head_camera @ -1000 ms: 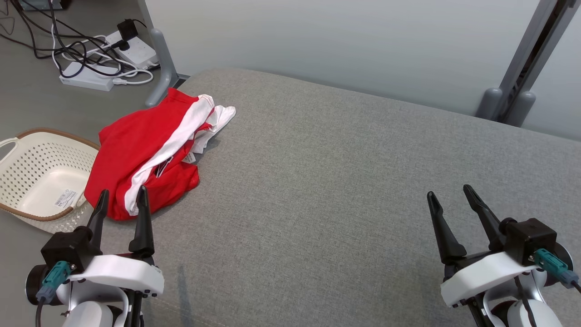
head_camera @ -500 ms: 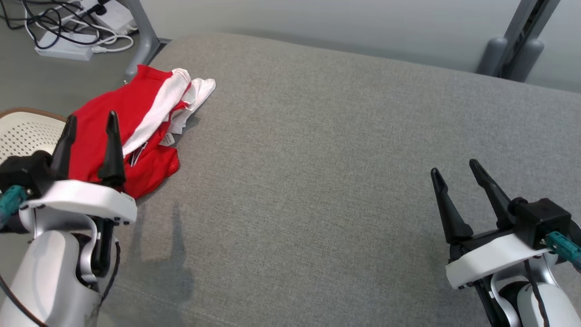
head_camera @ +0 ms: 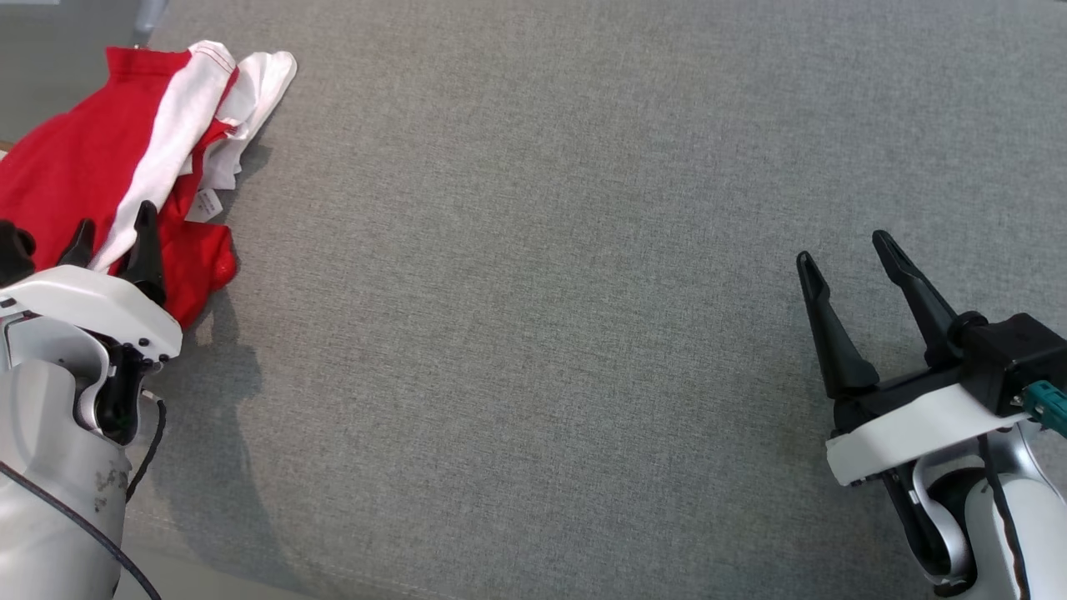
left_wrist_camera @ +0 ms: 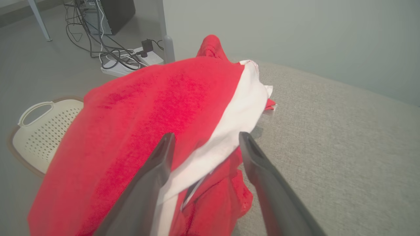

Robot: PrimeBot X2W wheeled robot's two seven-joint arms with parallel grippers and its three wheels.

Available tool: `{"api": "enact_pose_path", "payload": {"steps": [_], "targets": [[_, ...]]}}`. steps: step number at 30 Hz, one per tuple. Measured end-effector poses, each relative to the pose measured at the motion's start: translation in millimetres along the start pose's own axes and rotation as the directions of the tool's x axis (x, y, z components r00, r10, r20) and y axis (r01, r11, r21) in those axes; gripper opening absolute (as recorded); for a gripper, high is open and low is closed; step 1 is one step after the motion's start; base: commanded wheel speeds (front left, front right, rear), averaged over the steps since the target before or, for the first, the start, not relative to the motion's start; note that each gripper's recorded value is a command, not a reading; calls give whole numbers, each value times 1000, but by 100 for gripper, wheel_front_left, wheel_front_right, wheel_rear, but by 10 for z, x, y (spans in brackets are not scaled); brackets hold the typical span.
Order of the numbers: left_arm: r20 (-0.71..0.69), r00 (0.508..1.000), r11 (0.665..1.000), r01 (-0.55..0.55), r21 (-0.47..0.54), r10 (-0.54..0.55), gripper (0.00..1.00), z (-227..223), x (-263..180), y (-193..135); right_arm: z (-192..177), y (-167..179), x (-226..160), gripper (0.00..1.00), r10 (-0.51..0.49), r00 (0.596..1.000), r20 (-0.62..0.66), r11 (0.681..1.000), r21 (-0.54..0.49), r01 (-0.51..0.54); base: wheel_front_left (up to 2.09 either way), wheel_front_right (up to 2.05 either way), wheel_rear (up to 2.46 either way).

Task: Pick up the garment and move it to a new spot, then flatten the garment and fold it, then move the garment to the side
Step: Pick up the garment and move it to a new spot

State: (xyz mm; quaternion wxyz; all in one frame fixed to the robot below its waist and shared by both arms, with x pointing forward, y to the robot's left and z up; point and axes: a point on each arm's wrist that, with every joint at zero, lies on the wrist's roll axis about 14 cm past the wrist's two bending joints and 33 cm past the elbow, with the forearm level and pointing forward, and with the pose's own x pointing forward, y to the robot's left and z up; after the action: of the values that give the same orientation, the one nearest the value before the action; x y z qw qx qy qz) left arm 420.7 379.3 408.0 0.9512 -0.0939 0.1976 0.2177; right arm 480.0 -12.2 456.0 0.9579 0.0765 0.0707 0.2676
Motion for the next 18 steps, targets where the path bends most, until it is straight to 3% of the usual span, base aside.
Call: {"api": "enact_pose_path", "payload": {"steps": [7,10,11,18], "targets": [[-107,994,999,-39,6,40,100,-224,174,111,-114,-71,92,100,-1,1000,-16,1000,6,1,0,0,0],[-128,990,999,-51,16,52,15,-244,229,155,-148,-90,118,100,-1,1000,-21,1000,9,1,0,0,0],[-121,991,998,-52,25,55,0,-220,243,165,-155,-93,121,100,-2,1000,-22,1000,11,2,0,0,0],[-7,998,996,-57,70,57,0,111,249,258,-112,-87,108,100,-6,1000,-12,1000,7,6,0,0,0]]}}
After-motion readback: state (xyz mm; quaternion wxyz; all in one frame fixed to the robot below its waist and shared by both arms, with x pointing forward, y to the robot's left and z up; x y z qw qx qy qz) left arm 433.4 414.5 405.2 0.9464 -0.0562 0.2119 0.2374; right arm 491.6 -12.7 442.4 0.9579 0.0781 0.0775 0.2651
